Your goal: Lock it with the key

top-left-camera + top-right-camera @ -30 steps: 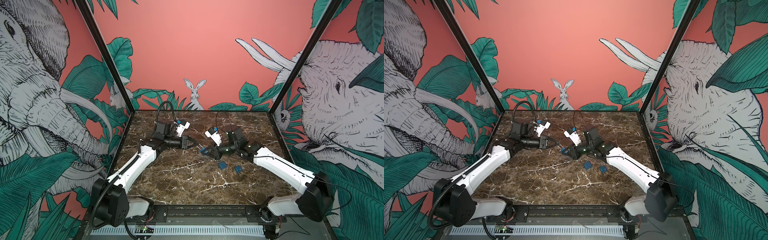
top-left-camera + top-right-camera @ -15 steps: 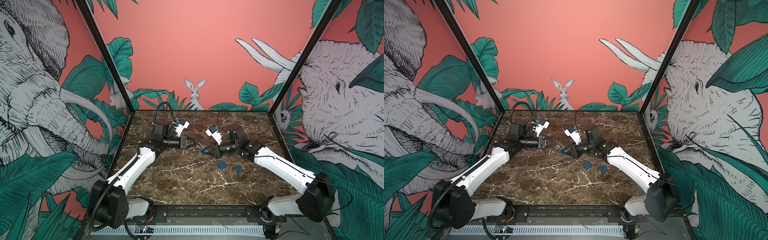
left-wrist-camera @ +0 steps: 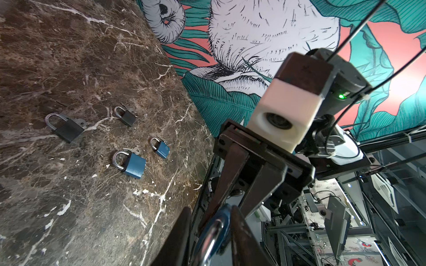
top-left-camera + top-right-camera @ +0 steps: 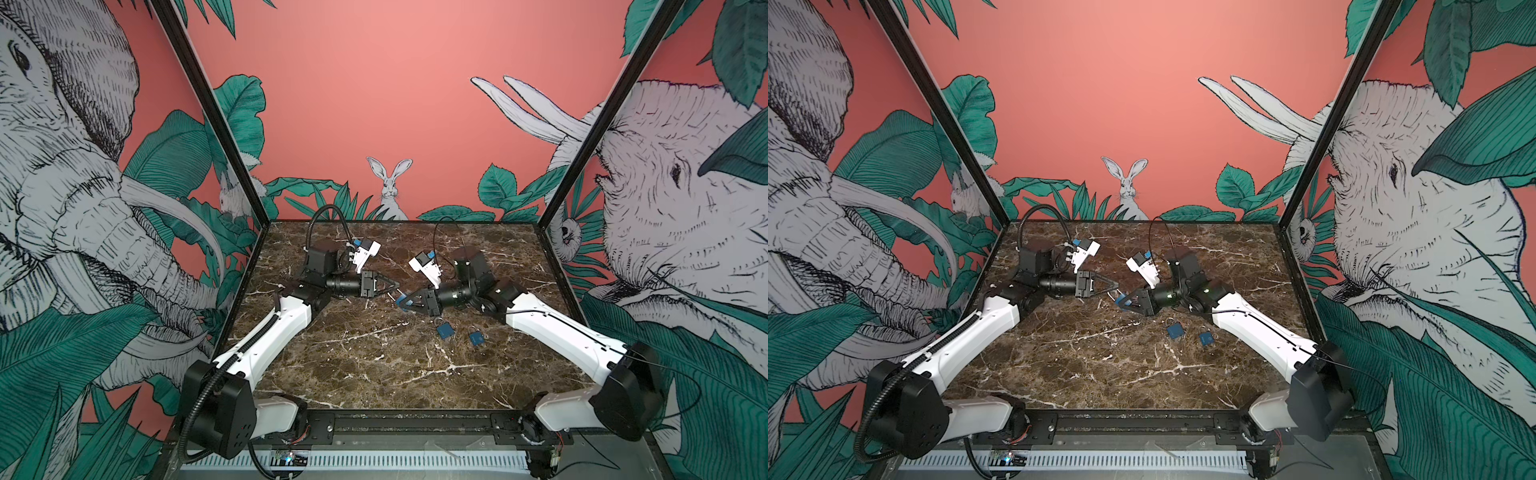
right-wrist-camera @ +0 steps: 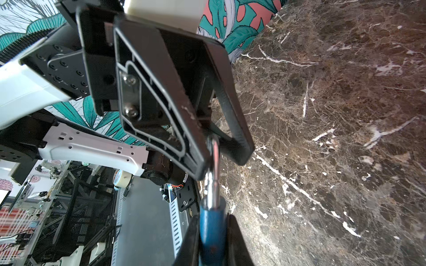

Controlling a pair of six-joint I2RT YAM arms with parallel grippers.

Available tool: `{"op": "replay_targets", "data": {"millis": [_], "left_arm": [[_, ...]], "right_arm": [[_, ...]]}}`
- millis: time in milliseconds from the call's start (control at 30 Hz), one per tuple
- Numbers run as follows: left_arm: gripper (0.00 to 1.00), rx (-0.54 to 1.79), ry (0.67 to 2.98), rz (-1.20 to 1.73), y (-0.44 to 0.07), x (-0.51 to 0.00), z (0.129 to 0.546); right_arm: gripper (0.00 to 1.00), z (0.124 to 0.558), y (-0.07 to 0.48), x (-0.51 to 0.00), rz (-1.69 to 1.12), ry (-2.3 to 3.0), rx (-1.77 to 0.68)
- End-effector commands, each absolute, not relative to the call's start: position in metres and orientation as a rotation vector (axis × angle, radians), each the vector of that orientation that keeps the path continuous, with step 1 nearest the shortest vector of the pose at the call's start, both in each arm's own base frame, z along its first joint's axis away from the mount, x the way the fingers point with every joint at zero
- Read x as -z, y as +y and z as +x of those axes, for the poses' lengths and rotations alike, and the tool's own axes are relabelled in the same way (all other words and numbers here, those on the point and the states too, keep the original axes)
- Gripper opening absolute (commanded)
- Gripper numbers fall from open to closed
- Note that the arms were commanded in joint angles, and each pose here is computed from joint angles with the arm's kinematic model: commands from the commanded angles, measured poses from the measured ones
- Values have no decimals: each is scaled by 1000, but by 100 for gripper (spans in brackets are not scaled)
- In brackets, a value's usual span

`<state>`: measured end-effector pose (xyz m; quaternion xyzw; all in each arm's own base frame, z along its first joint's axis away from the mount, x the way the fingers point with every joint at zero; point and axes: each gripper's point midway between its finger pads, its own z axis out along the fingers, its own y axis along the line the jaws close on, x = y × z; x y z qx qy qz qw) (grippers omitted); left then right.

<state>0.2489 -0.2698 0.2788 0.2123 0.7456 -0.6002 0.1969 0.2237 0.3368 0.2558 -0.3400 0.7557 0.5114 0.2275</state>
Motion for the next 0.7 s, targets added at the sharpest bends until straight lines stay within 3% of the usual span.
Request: {"op": "replay_targets", "data": {"millis": [0, 667], "left_arm": [[30, 1715, 2013, 665, -270, -295, 236], [22, 1706, 2059, 626, -256, -285, 235]], "right_arm": [[0, 223, 342, -272, -968, 1990, -1442], [0, 227, 338, -279, -937, 1984, -1458]]}}
